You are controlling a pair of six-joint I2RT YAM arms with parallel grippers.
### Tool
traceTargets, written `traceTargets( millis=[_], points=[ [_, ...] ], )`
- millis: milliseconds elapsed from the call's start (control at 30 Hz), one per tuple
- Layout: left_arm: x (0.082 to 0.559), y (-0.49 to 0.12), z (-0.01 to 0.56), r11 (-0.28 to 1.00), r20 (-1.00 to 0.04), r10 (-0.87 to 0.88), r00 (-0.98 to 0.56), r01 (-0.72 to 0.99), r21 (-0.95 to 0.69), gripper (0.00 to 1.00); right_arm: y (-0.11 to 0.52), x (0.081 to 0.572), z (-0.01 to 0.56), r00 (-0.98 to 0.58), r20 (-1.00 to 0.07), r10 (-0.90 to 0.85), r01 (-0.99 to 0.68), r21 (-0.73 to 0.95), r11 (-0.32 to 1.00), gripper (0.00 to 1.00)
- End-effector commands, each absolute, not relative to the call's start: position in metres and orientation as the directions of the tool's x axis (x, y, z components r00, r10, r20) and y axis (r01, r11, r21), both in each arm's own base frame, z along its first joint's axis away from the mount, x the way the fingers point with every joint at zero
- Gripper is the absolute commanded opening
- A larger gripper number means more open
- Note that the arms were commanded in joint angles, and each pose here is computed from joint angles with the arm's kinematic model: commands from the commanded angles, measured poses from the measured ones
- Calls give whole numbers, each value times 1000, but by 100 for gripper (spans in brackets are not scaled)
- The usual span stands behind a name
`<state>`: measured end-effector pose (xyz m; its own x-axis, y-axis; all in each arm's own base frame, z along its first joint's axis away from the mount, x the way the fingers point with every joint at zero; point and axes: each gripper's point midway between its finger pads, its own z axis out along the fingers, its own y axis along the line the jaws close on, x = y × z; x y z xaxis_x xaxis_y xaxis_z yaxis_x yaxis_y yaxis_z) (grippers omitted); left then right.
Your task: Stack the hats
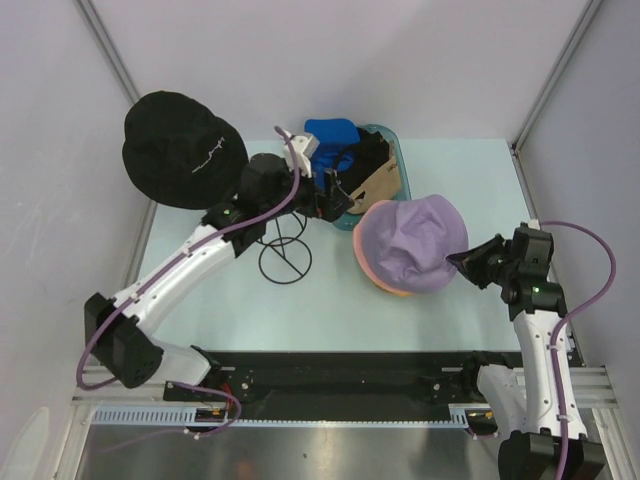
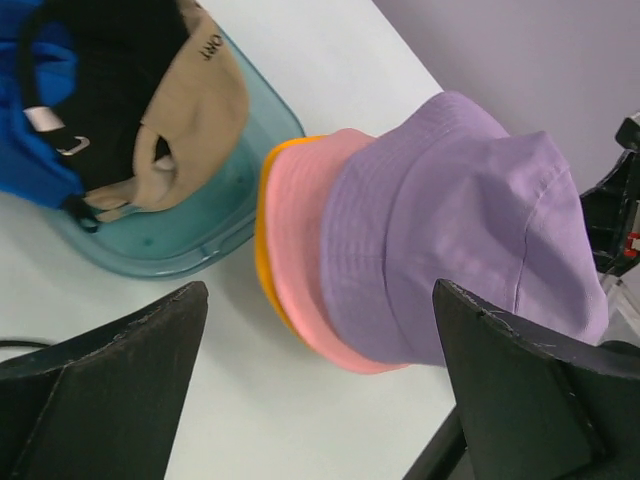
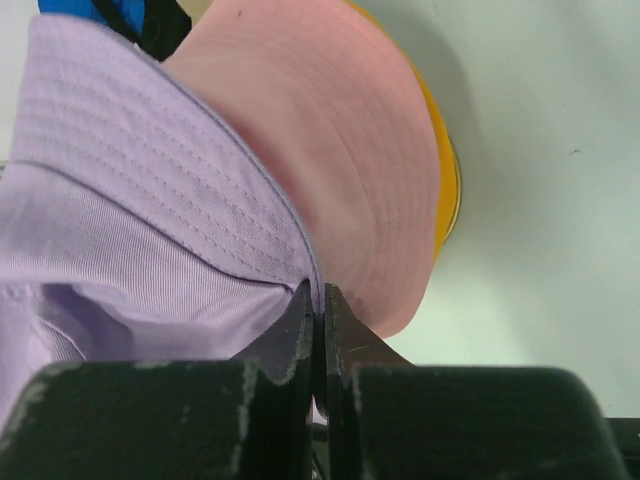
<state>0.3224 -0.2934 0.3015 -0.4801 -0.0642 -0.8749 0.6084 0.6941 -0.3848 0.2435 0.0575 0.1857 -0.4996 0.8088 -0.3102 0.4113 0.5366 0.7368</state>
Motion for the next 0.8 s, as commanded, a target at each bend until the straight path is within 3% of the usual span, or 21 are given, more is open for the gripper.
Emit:
traceTargets(
  millis=[0, 200, 267, 333, 533, 600, 767],
  points=[
    [332, -323, 317, 626, -862, -130, -490, 633, -455, 100, 44, 253, 179, -455, -320, 831, 442, 729, 523, 0],
    [349, -353, 283, 579, -794, -160, -586, 596, -556, 100, 42, 261, 161, -479, -297, 826, 465, 712, 526, 1],
    [352, -361, 281, 558, -774, -172, -609, 588, -586, 99, 44, 264, 165, -485, -302, 821, 435, 731, 526, 4],
    [357, -372, 281, 521, -764, -187, -617, 597, -610, 98, 47, 271, 176, -491, -338, 803, 364, 757, 542, 13],
    [353, -391, 271, 432, -722, -180, -668, 606, -668, 83, 48, 275, 186, -501, -360, 787, 307, 776, 551, 17],
    [353, -392, 269, 422, -714, -185, -675, 602, -678, 74, 48, 277, 187, -497, -357, 791, 303, 783, 544, 18],
    [343, -397, 266, 356, -679, -189, -710, 595, -721, 68, 47, 281, 190, -497, -360, 790, 295, 786, 544, 18]
  ],
)
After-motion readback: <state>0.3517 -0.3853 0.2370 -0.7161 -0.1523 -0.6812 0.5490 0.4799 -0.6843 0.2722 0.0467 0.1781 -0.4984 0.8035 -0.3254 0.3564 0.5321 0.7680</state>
